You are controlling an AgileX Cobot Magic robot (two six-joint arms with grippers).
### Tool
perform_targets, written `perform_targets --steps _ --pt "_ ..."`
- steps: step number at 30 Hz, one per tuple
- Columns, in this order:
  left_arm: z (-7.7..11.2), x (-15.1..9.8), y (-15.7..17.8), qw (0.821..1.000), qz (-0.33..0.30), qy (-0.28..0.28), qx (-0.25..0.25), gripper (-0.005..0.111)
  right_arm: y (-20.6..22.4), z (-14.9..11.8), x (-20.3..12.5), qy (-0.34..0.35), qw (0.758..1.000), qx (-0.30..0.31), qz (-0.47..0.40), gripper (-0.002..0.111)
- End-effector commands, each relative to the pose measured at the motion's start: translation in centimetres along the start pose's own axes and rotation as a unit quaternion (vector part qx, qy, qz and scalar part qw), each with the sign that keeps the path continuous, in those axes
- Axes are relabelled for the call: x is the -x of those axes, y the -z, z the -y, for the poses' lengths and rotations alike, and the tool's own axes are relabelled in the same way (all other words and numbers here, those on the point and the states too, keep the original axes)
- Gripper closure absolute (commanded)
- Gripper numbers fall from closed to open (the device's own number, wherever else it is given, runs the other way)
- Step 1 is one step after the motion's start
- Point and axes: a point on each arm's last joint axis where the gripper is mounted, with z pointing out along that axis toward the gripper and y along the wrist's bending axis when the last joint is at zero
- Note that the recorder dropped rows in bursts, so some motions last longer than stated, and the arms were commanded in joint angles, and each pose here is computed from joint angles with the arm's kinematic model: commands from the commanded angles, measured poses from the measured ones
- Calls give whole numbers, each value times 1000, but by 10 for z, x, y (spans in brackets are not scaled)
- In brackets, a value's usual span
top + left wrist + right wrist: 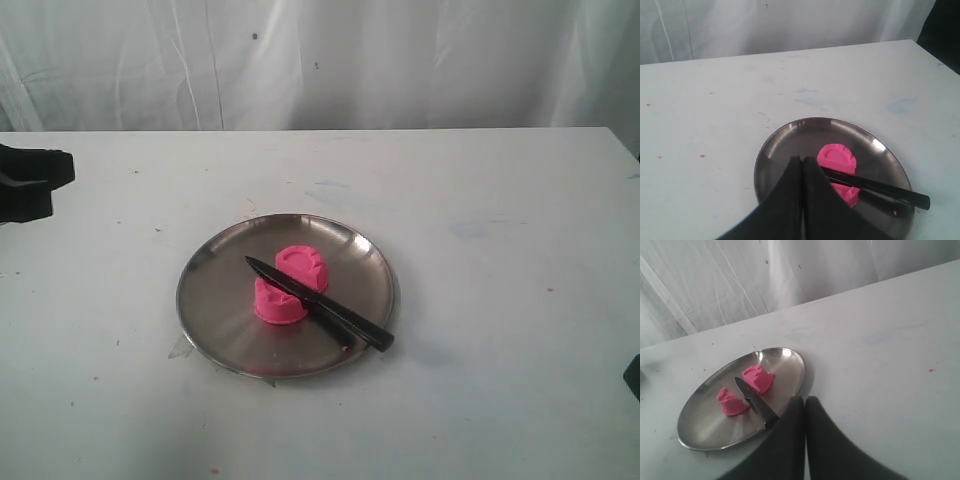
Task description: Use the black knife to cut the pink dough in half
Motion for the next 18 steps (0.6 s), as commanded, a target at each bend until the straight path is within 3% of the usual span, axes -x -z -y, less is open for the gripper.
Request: perform_targets --steps 1,4,11,13,18 --pt "6 -5 24 999 31 -32 9 107 0 1 -2 1 1000 -2 -1 108" --pt "13 -17 47 997 40 -62 12 107 0 1 -2 1 1000 -2 -1 108" --pt "11 -73 93 997 16 -13 80 107 0 1 -2 2 1000 -2 -1 108" --pt "7 -91 96 995 18 21 97 107 0 1 -2 2 1000 -2 -1 108" --pt "-1 -133 90 993 45 25 108 107 0 1 -2 2 1000 -2 -2 108"
